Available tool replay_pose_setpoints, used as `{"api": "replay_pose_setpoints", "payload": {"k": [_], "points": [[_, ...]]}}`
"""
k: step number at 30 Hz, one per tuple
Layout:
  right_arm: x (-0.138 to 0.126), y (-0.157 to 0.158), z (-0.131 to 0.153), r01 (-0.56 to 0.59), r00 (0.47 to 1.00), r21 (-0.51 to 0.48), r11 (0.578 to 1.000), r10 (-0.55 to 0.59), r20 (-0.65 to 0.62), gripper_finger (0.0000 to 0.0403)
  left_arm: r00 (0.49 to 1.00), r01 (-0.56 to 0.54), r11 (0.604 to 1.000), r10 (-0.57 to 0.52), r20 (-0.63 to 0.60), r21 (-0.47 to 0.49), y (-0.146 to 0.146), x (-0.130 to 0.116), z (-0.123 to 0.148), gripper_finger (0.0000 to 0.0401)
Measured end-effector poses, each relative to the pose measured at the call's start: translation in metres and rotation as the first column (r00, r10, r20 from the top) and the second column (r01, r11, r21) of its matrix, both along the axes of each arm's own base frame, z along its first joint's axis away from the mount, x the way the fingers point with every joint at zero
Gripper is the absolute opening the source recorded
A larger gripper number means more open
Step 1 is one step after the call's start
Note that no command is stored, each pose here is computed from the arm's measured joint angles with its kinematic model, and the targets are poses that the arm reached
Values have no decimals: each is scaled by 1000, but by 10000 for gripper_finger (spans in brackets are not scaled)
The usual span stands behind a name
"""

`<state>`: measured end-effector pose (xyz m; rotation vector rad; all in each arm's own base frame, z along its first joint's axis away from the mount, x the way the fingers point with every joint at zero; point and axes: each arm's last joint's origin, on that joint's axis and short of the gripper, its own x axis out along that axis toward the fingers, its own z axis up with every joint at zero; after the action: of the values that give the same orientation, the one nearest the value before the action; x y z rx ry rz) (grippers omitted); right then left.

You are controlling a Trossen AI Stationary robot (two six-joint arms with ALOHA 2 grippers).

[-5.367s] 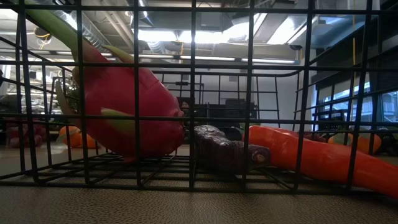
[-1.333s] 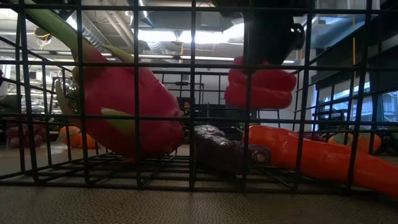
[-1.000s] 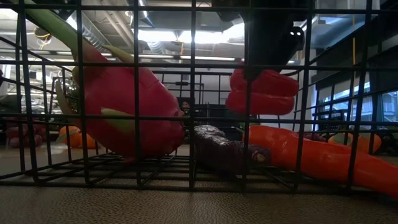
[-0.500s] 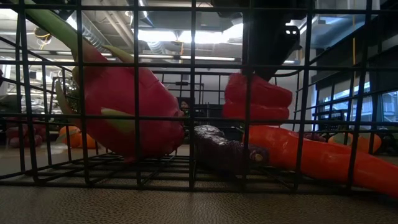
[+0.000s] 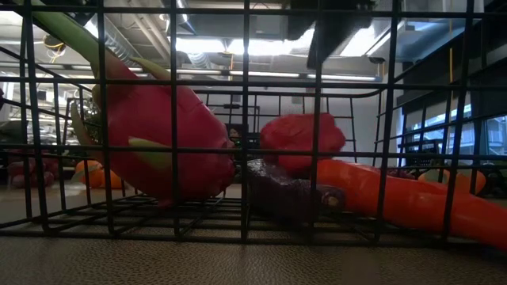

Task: Build produce basket
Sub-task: Put the bottom chili pepper into the black wire basket

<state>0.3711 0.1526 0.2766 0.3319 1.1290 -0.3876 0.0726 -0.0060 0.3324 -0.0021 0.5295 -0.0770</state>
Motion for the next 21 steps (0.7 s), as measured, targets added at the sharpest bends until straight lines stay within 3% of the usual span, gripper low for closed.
{"api": "replay_pose_setpoints", "payload": {"k": [6, 14, 21], "points": [[-9, -7, 35, 57, 998, -92, 994, -59, -11, 273, 1000, 0, 1000, 0, 0, 0, 0, 0, 0, 0], [-29, -15, 71, 123, 989, -144, 982, -133, -62, 273, 999, -8, 1000, 8, -33, -12, 0, -2, -3, 0], [-56, 6, 93, 101, 995, -85, 991, -102, -5, 273, 999, -13, 1000, 13, -32, -22, 0, -1, -2, 0]]}}
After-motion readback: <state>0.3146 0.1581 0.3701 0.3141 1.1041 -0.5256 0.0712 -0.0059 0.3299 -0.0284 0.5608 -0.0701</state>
